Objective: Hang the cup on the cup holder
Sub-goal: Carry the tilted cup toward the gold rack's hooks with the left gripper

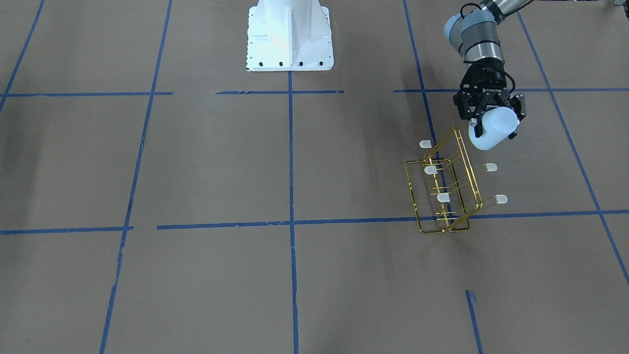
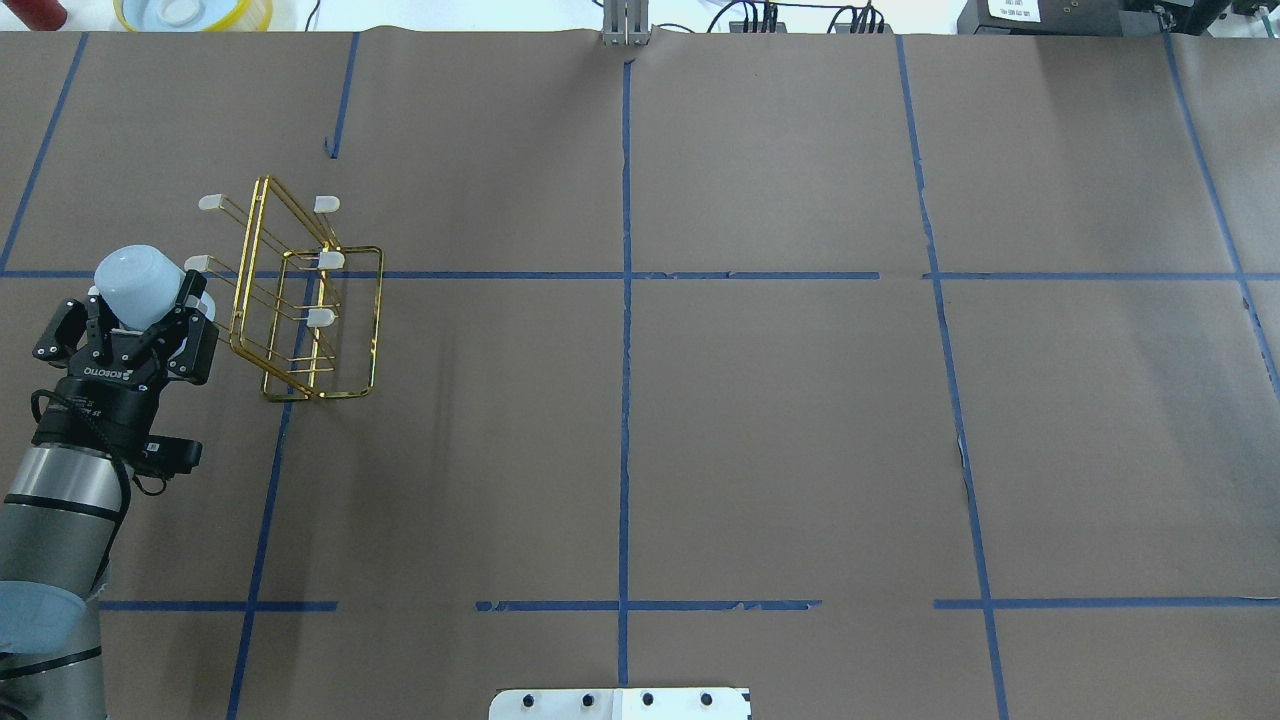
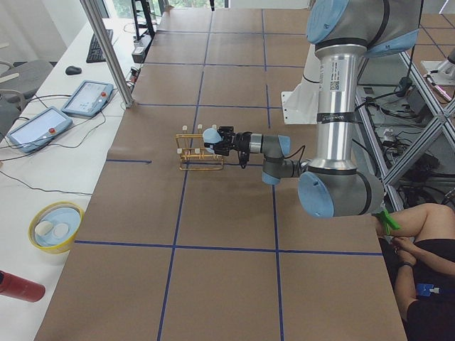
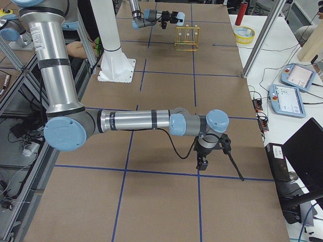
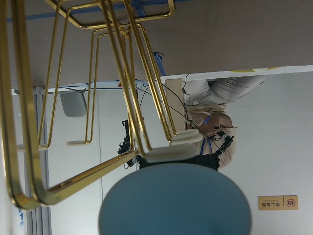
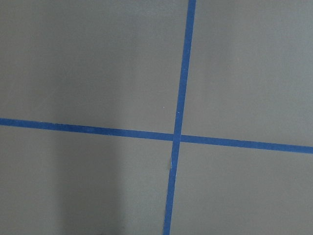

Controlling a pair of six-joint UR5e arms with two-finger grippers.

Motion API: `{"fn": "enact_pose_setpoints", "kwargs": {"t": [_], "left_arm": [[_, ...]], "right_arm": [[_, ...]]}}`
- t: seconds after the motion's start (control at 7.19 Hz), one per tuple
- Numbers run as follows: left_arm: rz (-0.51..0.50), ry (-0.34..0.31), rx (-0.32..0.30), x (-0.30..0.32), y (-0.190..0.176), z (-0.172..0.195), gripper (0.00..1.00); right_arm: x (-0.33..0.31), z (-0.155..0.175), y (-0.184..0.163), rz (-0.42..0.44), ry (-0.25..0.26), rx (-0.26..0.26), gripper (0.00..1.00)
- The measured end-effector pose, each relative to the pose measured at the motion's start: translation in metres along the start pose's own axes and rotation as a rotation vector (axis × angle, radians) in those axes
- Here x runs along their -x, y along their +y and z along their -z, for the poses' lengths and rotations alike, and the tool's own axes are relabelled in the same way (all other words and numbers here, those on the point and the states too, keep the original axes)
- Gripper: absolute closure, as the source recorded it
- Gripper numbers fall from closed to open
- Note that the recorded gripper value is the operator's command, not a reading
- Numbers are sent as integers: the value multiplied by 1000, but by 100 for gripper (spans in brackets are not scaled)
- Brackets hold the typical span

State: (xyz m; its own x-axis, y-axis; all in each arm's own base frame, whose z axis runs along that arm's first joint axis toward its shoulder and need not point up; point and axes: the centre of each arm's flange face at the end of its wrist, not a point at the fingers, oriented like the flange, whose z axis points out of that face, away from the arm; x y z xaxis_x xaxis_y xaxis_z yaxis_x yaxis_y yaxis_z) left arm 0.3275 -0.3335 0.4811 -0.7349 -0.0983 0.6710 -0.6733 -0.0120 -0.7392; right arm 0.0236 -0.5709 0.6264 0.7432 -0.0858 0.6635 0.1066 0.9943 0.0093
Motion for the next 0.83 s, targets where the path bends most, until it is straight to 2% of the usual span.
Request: {"fn": "enact_pose_setpoints", "kwargs": {"t": [0.56, 0.7, 0.83], "left_arm": [[-1, 6, -5, 0, -10, -4, 100], [-2, 8, -4, 1, -11, -5, 73], [-7, 8, -5, 2, -13, -6, 1]], "right_arm": [[0, 0, 0, 0, 0, 0, 0], [0, 0, 0, 0, 0, 1, 0], [0, 0, 0, 0, 0, 1, 0]]}}
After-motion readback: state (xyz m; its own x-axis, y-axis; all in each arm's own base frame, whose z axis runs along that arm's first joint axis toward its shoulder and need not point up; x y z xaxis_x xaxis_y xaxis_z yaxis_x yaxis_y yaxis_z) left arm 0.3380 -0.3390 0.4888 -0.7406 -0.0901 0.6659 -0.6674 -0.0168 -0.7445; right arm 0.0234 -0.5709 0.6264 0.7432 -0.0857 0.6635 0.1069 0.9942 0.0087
